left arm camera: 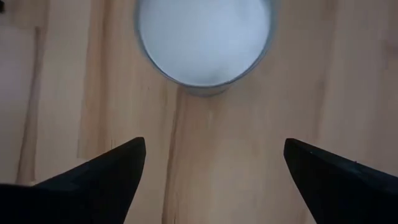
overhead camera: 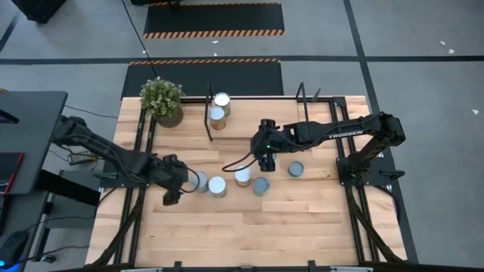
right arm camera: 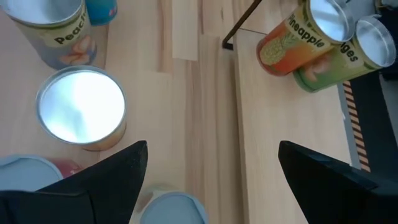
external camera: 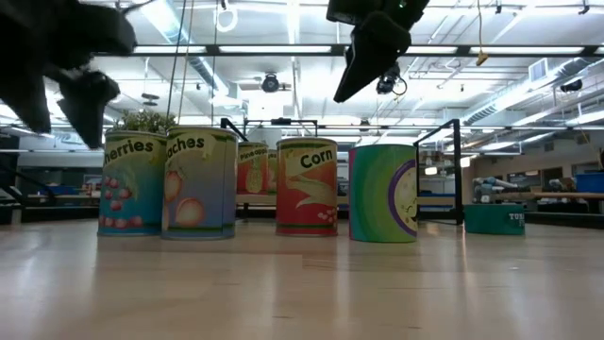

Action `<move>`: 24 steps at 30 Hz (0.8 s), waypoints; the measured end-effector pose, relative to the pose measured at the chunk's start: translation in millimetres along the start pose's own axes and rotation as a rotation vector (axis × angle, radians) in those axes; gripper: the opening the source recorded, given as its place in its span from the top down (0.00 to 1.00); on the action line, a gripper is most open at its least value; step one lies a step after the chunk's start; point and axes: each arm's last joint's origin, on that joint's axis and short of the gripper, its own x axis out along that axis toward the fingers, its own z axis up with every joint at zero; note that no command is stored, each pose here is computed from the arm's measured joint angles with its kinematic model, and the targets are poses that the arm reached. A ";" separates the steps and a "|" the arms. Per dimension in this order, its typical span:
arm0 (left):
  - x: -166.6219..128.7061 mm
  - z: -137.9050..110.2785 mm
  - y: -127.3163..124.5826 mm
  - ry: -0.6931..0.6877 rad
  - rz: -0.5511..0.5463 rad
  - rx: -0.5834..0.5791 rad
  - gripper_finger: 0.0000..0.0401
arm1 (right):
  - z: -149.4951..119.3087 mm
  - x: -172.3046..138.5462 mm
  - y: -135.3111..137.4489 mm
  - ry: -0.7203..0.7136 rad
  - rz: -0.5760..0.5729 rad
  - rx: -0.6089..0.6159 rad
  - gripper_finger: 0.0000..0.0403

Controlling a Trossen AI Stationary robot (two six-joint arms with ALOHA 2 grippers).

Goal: Pick and place cans onto a shelf
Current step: Put the canned cherries on the shelf

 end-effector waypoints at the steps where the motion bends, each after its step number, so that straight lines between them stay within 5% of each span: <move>1: 5.3 1.0 -1.4 0.023 0.013 0.014 0.03 | 0.4 0.0 0.2 -0.005 0.008 0.001 0.08; 10: 46.0 23.9 -3.4 0.039 0.044 0.098 0.03 | 0.9 0.0 0.4 -0.010 0.013 -0.012 0.08; 24: 49.4 34.4 -1.4 -0.035 0.028 0.096 0.08 | 3.0 0.0 0.1 -0.032 0.010 -0.005 0.08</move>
